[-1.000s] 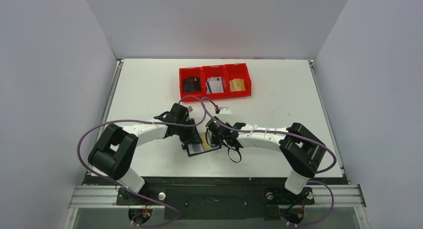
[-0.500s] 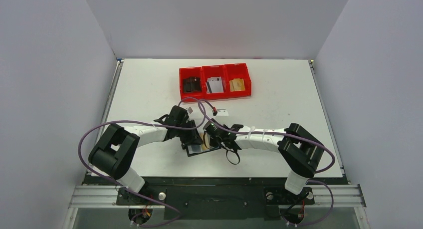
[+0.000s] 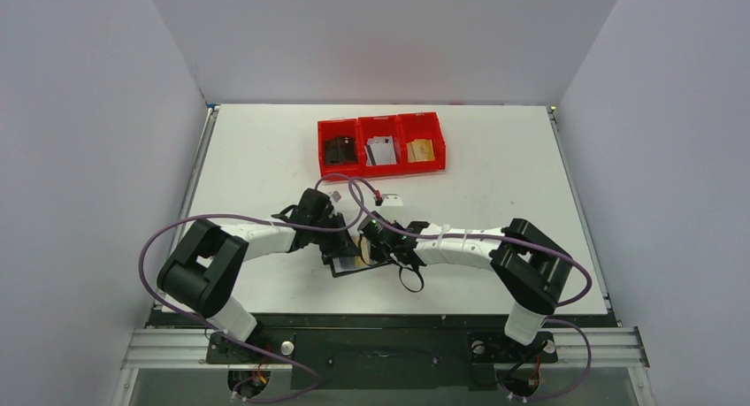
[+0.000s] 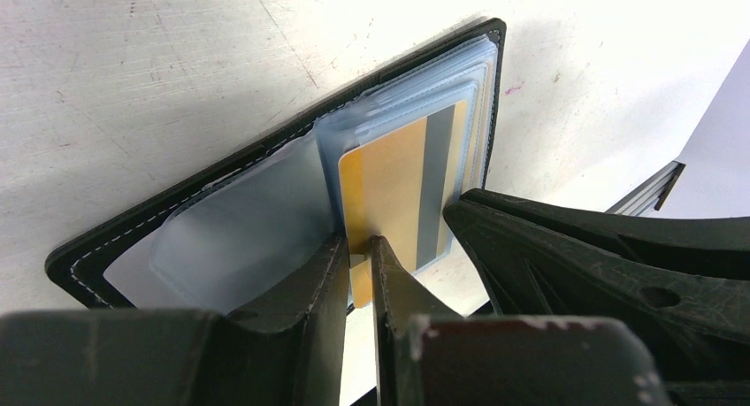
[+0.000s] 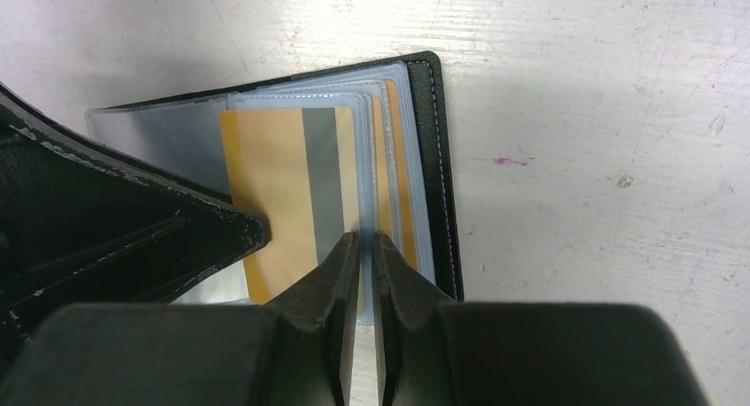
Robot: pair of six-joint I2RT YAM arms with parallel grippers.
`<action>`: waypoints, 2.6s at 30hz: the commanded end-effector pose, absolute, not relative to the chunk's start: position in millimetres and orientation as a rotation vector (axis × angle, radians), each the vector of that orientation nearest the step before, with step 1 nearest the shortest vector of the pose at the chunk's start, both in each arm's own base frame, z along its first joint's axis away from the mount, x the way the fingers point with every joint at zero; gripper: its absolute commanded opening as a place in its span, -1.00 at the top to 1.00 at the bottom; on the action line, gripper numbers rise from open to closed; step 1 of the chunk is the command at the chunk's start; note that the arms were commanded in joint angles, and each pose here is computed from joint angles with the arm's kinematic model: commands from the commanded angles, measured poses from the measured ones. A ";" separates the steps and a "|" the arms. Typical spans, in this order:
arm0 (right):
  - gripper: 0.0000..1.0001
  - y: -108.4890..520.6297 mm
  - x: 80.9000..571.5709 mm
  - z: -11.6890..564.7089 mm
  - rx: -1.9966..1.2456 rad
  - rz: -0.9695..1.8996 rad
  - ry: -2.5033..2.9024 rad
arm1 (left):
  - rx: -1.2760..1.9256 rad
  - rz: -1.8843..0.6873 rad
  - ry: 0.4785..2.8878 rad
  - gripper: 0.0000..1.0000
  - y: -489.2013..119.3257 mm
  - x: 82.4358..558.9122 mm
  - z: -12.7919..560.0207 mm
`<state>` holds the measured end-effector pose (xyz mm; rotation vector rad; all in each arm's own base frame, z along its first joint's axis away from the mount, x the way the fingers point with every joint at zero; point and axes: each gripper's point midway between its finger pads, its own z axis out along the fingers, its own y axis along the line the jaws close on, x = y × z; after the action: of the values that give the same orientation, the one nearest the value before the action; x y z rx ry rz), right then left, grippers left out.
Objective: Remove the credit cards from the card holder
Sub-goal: Remove the credit card from the card holder.
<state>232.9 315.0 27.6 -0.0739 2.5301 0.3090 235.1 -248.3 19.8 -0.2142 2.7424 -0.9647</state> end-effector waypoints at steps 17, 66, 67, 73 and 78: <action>1.00 307.8 220.8 -5.8 -0.082 0.207 2.617 | -0.183 -1.108 2.658 0.73 -252.0 229.5 41.1; 1.00 273.4 221.3 -22.2 -0.005 0.103 2.644 | -0.196 -1.106 2.760 1.00 -229.5 216.1 27.1; 1.00 273.2 221.5 -22.6 -0.003 0.102 2.645 | -0.201 -1.103 2.763 1.00 -229.0 215.1 26.9; 1.00 266.9 221.5 -25.1 0.016 0.088 2.648 | -0.231 -1.069 2.775 1.00 -222.8 211.7 28.1; 1.00 261.3 221.5 -26.7 0.030 0.081 2.650 | -0.248 -1.070 2.780 1.00 -220.6 210.5 31.0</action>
<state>247.4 322.4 24.4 0.0654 2.4979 0.3770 207.3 -225.0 23.2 -0.2626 2.7933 -1.0932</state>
